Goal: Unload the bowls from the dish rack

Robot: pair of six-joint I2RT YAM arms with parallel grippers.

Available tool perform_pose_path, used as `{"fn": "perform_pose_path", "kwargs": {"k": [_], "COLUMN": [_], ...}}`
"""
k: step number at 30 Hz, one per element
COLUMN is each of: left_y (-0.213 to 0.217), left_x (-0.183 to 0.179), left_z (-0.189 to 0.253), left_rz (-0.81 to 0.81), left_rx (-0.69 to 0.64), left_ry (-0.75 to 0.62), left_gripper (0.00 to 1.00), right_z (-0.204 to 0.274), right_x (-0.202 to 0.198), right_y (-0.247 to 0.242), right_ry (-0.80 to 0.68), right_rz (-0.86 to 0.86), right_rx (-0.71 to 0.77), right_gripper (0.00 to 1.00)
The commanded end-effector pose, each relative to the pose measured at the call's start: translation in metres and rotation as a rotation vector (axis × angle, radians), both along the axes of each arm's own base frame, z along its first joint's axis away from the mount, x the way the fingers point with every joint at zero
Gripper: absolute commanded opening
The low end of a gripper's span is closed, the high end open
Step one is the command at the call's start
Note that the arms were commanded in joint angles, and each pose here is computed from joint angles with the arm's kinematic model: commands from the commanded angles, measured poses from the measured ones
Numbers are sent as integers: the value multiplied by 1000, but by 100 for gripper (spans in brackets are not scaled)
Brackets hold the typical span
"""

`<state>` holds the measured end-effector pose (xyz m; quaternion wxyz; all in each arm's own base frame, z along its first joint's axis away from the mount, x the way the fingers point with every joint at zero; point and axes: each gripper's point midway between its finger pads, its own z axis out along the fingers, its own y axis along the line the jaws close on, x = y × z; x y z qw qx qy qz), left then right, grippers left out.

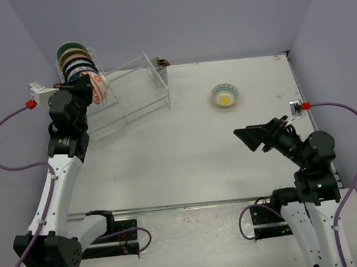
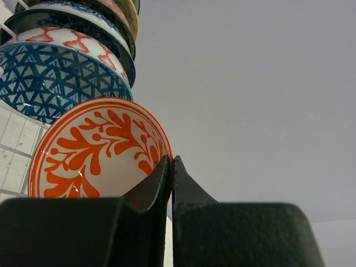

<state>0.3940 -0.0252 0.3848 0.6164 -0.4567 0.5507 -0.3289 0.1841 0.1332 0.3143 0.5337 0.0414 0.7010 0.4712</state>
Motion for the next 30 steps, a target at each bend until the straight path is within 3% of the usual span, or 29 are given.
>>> {"fn": "perform_pose_path", "kwargs": {"k": [1,14,30], "left_y": [1,-2,-15], "left_x": [-13,-27,-56], "left_z": [49,67,60], "left_rz": [-8,-33,-122], "left_rx": [-5,3,-8], "left_ry": [-162,-224,-268], "left_gripper": [0,0,0], "right_z": [7,4,4], "right_x": [6,10,23], "right_y": [1,10,26], "right_ry": [-38,-17,29], "right_rz": [12,90,210], "right_rx": [-9,-16,-178], "right_gripper": [99,99,99]}}
